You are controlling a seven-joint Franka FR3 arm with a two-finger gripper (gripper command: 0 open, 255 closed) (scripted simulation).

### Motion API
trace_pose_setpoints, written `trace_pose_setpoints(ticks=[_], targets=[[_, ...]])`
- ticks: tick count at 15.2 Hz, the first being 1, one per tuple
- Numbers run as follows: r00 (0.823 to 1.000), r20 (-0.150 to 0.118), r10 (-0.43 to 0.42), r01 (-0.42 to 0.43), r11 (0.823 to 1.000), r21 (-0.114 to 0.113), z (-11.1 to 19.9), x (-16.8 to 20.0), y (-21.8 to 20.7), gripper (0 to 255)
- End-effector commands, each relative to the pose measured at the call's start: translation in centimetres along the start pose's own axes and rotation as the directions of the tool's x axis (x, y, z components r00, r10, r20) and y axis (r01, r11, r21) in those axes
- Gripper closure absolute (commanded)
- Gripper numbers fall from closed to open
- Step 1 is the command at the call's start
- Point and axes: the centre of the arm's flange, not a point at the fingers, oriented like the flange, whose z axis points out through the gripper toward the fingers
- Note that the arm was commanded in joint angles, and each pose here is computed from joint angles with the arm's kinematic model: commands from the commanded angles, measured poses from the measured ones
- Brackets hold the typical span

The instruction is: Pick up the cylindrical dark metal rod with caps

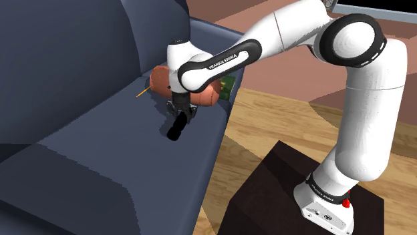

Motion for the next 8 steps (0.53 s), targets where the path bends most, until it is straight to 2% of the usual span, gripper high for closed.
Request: trace_pose_setpoints(ticks=[1,6,8], targets=[[1.000,0.000,0.000,0.000,1.000,0.000,-1.1,0.0,0.0,255],[1.000,0.000,0.000,0.000,1.000,0.000,-3.7,0.1,0.2,255],[1.000,0.000,0.000,0.000,1.000,0.000,-3.8,0.1,0.2,255]])
